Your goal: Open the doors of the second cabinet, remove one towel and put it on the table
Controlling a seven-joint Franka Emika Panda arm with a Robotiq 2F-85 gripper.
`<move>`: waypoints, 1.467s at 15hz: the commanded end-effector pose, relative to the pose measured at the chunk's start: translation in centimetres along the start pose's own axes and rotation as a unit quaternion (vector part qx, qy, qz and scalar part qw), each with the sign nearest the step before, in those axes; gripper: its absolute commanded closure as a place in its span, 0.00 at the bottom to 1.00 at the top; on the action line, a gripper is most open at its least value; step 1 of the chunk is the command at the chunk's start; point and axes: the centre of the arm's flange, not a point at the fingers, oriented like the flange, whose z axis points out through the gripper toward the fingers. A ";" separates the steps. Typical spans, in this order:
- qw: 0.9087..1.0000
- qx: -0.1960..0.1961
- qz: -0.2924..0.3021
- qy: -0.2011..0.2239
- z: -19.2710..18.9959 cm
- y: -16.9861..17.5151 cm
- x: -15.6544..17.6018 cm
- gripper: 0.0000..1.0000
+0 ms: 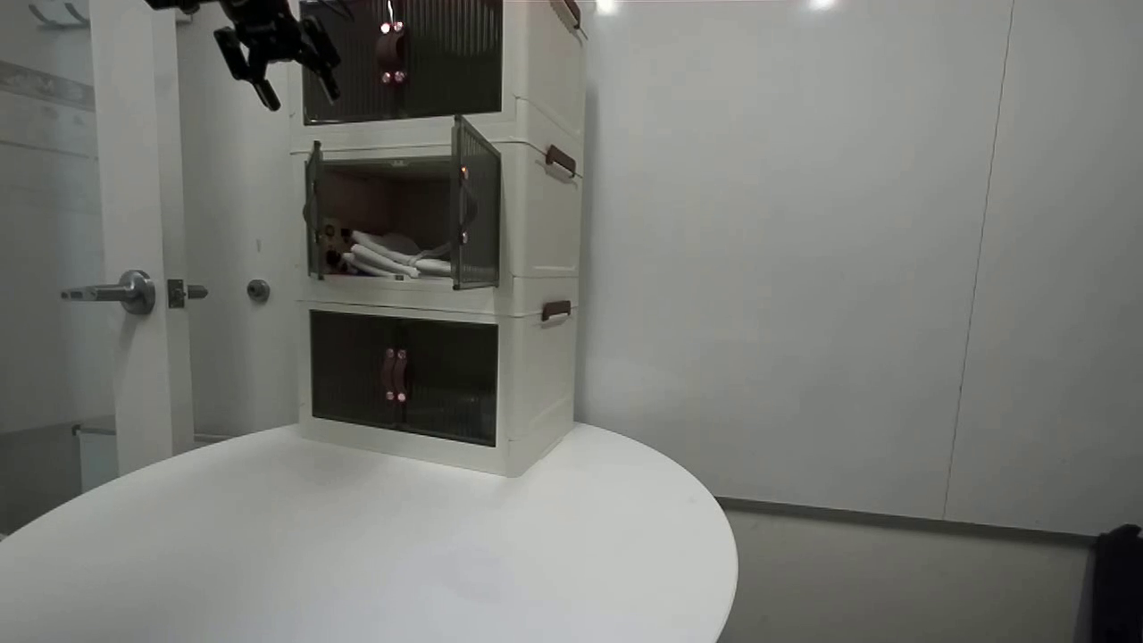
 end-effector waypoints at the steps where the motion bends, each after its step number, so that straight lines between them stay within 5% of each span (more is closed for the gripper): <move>1: 1.000 -0.007 -0.015 0.005 0.7 2.9 -1.2 0.00; 11: 0.987 -0.040 -0.142 -0.062 5.1 9.8 -2.3 0.00; 17: 0.963 -0.069 -0.232 -0.119 9.9 11.3 -2.3 0.00; 22: 0.931 -0.155 -0.299 -0.141 15.6 10.9 -2.3 0.00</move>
